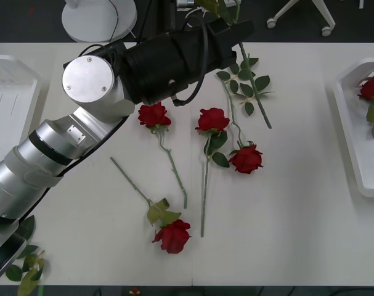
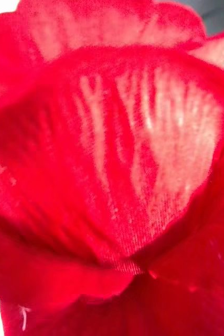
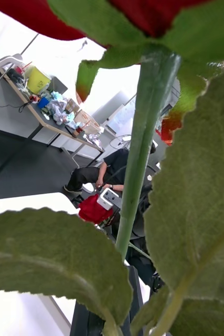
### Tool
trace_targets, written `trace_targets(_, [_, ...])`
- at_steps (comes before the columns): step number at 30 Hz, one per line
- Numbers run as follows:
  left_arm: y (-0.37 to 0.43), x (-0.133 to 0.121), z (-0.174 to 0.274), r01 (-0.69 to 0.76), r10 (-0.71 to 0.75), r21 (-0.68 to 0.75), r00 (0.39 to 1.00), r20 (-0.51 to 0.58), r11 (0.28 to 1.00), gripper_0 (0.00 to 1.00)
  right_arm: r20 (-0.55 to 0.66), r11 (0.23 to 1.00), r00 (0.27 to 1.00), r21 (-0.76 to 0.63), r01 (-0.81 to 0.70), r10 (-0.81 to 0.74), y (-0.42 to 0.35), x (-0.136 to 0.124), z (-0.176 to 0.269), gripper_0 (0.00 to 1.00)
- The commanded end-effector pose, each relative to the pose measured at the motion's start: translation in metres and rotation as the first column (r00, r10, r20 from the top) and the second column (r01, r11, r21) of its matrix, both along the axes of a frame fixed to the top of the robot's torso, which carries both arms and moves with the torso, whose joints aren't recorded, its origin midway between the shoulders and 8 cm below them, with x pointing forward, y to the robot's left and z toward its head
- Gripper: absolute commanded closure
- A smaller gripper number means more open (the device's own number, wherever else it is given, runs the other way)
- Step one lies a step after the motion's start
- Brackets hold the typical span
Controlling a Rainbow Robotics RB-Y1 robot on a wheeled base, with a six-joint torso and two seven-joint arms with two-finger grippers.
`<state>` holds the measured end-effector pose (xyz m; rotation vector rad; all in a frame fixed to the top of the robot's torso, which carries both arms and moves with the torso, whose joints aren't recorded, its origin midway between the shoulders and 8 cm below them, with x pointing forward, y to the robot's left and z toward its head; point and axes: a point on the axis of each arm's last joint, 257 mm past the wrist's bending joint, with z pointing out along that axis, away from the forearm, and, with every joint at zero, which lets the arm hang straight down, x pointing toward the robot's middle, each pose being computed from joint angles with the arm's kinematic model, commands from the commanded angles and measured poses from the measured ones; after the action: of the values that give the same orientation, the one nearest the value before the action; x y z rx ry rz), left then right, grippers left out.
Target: Place the red flowers into the right box and the blue flowers into the left box. If a person shows an open palm, hand one flower to the person first, then continue sorting.
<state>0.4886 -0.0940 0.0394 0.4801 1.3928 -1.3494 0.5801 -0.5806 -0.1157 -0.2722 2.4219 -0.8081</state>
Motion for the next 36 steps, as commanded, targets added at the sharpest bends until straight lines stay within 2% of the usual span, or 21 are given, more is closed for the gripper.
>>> trace_targets(1, [-0.023, -0.025, 0.041, 0.081, -0.081, -0.069, 0.997, -0.002, 0.994, 1.0, 0.083, 0.999, 0.995, 0.012, 0.052, -0.053, -0.025, 0.008, 0.018, 1.0])
trace_targets(16, [-0.023, -0.025, 0.041, 0.081, -0.081, -0.069, 0.997, -0.002, 0.994, 1.0, 0.141, 0.971, 0.971, 0.168, 0.168, -0.192, -0.013, 0.018, -0.064, 1.0])
trace_targets(23, [-0.023, -0.025, 0.041, 0.081, -0.081, -0.069, 0.997, -0.002, 0.994, 1.0, 0.134, 0.969, 0.973, 0.186, 0.163, -0.189, -0.005, 0.02, -0.072, 0.98])
trace_targets(24, [-0.023, -0.025, 0.041, 0.081, -0.081, -0.069, 0.997, -0.002, 0.994, 1.0, 0.134, 0.969, 0.973, 0.185, 0.163, -0.189, -0.006, 0.02, -0.072, 0.9])
trace_targets(25, [-0.023, -0.025, 0.041, 0.081, -0.081, -0.069, 0.997, -0.002, 0.994, 1.0, 0.133, 0.97, 0.973, 0.183, 0.162, -0.188, -0.006, 0.02, -0.072, 0.74])
trace_targets(26, [-0.023, -0.025, 0.041, 0.081, -0.081, -0.069, 0.997, -0.002, 0.994, 1.0, 0.135, 0.97, 0.973, 0.181, 0.164, -0.19, -0.008, 0.019, -0.071, 0.64])
trace_targets(27, [-0.023, -0.025, 0.041, 0.081, -0.081, -0.069, 0.997, -0.002, 0.994, 1.0, 0.136, 0.969, 0.972, 0.182, 0.165, -0.191, -0.008, 0.019, -0.07, 0.6])
trace_targets(29, [-0.023, -0.025, 0.041, 0.081, -0.081, -0.069, 0.997, -0.002, 0.994, 1.0, 0.144, 0.969, 0.969, 0.18, 0.172, -0.199, -0.015, 0.018, -0.063, 0.39])
trace_targets(31, [-0.023, -0.025, 0.041, 0.081, -0.081, -0.069, 0.997, -0.002, 0.994, 1.0, 0.15, 0.968, 0.968, 0.182, 0.171, -0.2, -0.02, 0.016, -0.056, 0.23])
trace_targets(32, [-0.023, -0.025, 0.041, 0.081, -0.081, -0.069, 0.997, -0.002, 0.994, 1.0, 0.148, 0.969, 0.969, 0.18, 0.17, -0.197, -0.024, 0.014, -0.05, 0.17])
trace_targets(36, [-0.023, -0.025, 0.041, 0.081, -0.081, -0.069, 0.997, -0.002, 0.994, 1.0, 0.118, 0.978, 0.982, 0.16, 0.131, -0.15, -0.032, 0.008, -0.03, 0.08])
